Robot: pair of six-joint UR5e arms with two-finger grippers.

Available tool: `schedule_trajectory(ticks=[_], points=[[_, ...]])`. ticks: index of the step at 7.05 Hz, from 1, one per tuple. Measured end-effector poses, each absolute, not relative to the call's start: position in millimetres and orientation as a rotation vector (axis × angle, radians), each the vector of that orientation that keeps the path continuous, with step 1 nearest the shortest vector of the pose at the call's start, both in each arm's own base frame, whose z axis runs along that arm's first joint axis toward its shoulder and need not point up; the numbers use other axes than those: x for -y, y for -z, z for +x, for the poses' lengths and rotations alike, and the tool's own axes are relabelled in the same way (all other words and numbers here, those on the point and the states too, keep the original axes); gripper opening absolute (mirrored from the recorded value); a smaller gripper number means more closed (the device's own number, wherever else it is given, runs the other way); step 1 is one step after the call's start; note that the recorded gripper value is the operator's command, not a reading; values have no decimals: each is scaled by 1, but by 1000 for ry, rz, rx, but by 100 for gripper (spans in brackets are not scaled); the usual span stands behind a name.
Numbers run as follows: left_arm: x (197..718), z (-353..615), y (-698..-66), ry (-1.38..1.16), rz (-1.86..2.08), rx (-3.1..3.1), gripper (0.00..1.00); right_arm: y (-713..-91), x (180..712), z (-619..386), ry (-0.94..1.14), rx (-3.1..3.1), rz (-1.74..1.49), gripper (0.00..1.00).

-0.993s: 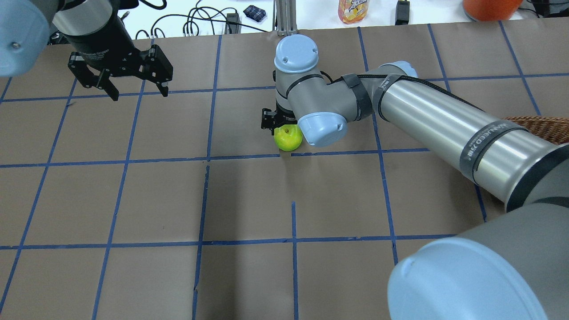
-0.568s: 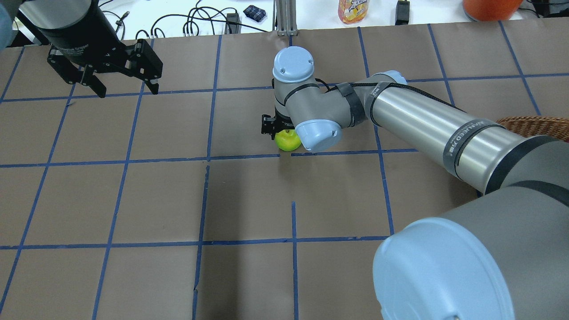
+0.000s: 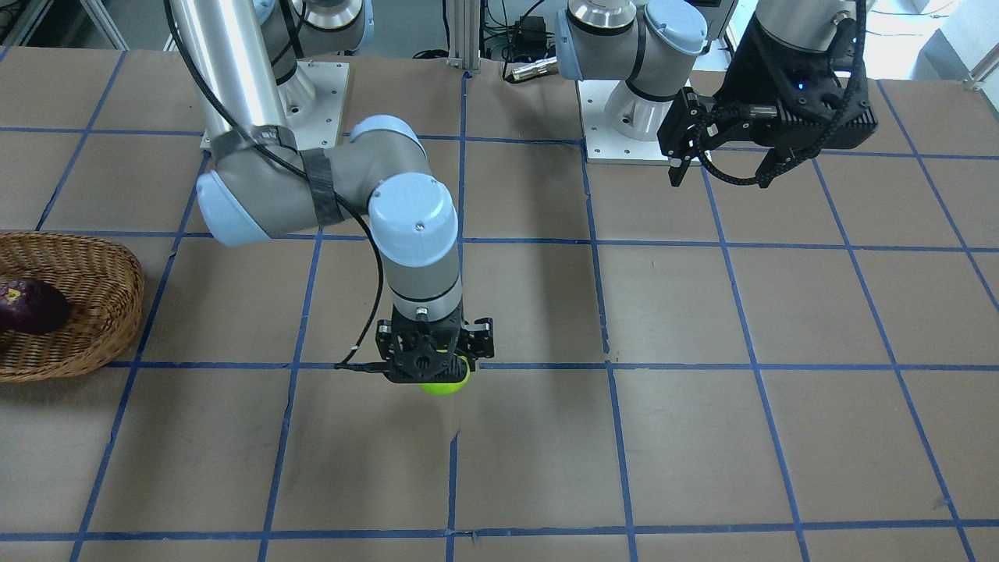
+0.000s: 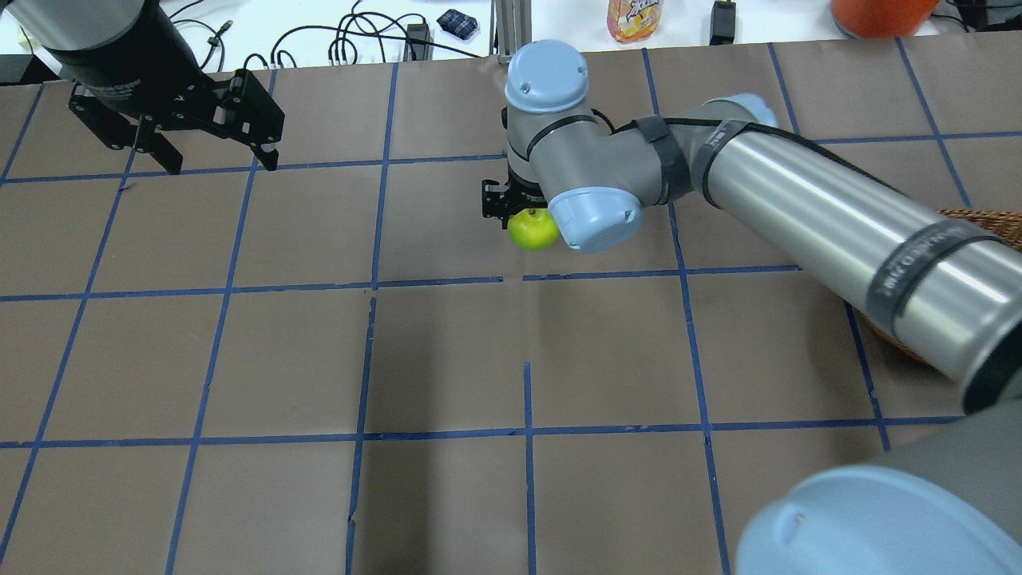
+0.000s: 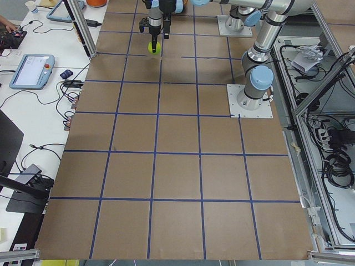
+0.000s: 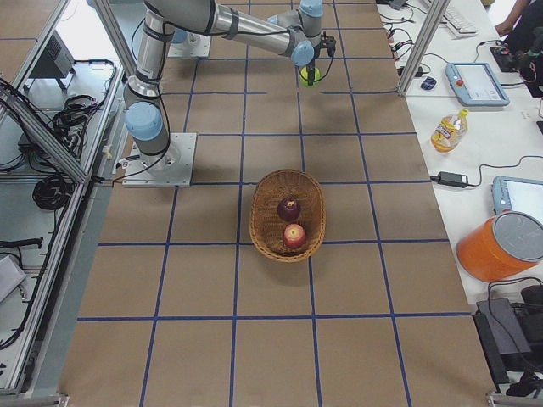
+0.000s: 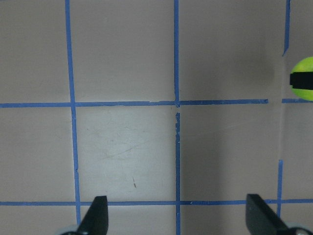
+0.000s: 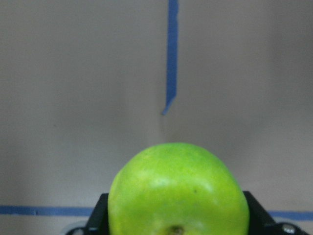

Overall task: Put all apples into basket
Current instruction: 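Carry the green apple over the basket and open the right gripper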

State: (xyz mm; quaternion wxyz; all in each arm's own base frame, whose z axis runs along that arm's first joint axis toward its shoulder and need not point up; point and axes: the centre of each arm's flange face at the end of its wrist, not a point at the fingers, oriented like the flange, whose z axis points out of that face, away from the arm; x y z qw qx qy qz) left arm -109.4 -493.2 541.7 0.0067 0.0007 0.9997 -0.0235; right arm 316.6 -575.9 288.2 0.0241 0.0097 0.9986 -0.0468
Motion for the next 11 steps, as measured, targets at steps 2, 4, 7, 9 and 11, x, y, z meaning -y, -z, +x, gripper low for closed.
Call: schedule_trajectory(ticks=[2,4,7,9,11], points=[[486,-110,-554,111,2,-3120,100,-339,568,202,134,-3113,42,43],[489,-112,-548,99,14,-3155,100,-347,533,79,174,-3170,-110,43],[496,-118,-532,64,14,-3187,100,-302,488,-100,273,-3190,-318,46],[498,-120,-539,47,22,-3194,100,-274,471,-160,268,-3138,-342,100],[505,-115,-527,-20,31,-3164,100,-260,471,-173,242,-3115,-380,100]])
